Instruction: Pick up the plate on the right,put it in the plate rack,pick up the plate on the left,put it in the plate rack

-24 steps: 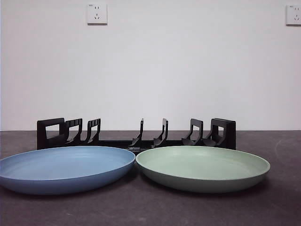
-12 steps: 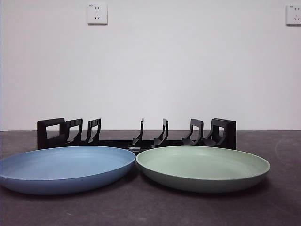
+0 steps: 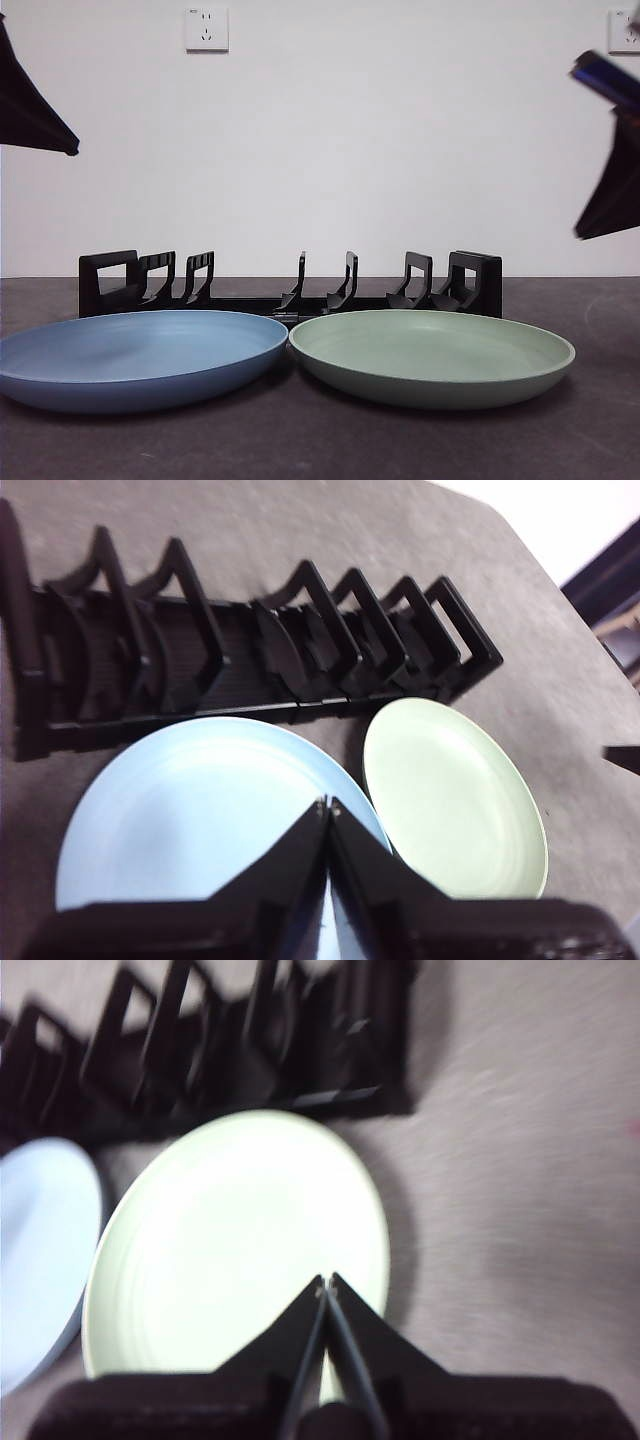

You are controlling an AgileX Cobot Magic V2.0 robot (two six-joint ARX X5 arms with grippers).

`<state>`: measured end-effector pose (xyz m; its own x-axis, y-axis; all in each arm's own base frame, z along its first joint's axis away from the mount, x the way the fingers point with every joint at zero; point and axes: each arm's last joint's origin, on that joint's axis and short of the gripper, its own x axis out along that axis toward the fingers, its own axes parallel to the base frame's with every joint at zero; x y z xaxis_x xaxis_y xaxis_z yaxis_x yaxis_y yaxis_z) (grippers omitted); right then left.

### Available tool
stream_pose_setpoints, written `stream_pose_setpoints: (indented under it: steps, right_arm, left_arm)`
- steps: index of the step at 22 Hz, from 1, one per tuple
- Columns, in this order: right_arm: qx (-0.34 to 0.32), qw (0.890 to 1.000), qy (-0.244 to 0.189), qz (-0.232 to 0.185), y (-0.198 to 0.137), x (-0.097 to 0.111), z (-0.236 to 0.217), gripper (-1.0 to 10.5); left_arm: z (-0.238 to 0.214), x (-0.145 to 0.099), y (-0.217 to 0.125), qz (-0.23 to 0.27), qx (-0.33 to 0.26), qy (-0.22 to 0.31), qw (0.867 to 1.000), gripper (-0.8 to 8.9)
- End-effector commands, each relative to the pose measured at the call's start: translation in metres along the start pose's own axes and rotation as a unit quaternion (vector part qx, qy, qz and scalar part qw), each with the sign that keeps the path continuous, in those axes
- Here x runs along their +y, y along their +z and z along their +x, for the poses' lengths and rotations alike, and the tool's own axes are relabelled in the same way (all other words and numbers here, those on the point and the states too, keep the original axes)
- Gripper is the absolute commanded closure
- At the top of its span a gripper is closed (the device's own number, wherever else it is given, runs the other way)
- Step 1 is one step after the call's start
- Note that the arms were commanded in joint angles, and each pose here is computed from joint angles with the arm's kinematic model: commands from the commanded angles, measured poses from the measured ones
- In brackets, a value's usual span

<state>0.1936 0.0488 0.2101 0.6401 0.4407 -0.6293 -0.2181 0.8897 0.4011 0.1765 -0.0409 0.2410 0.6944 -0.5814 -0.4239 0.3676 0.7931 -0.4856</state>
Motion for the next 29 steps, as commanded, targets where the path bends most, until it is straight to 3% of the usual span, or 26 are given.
stream_pose_setpoints:
  steps: [1,4,14,16,19,21,23,27,29]
  right_arm:
    - [0.029,0.999,0.01,-0.017,0.009,-0.001,0.014,7.6]
    - [0.055,0.998,0.003,-0.017,0.016,-0.004,0.029,7.3]
    - [0.137,0.99,-0.016,0.01,0.004,-0.023,0.076,7.3]
    - [0.148,0.989,-0.019,0.014,0.001,-0.026,0.082,8.2]
    - [0.158,0.987,-0.022,0.022,-0.002,-0.028,0.085,8.5]
    - [0.159,0.987,-0.023,0.026,-0.002,-0.028,0.085,9.6]
    - [0.158,0.987,-0.024,0.029,-0.002,-0.028,0.085,9.6]
    - [0.166,0.985,-0.026,0.034,0.006,-0.022,0.076,9.6]
    - [0.158,0.987,-0.024,0.031,0.015,-0.016,0.065,9.6]
  left_arm:
    - [0.004,0.0,-0.001,0.012,0.01,-0.008,1.0,6.46]
    - [0.005,0.0,-0.001,0.012,0.012,-0.007,1.0,5.62]
    - [0.011,-0.011,0.029,0.048,0.021,-0.007,0.999,5.61]
    - [0.016,-0.013,0.032,0.055,0.027,-0.005,0.998,5.61]
    - [0.024,-0.015,0.031,0.063,0.041,-0.011,0.997,5.61]
    - [0.025,-0.017,0.029,0.072,0.044,-0.015,0.996,5.61]
    - [0.026,-0.018,0.029,0.078,0.044,-0.019,0.996,5.61]
    - [0.027,-0.026,0.029,0.148,0.047,-0.042,0.987,5.61]
    - [0.027,-0.038,0.031,0.207,0.057,-0.069,0.974,5.61]
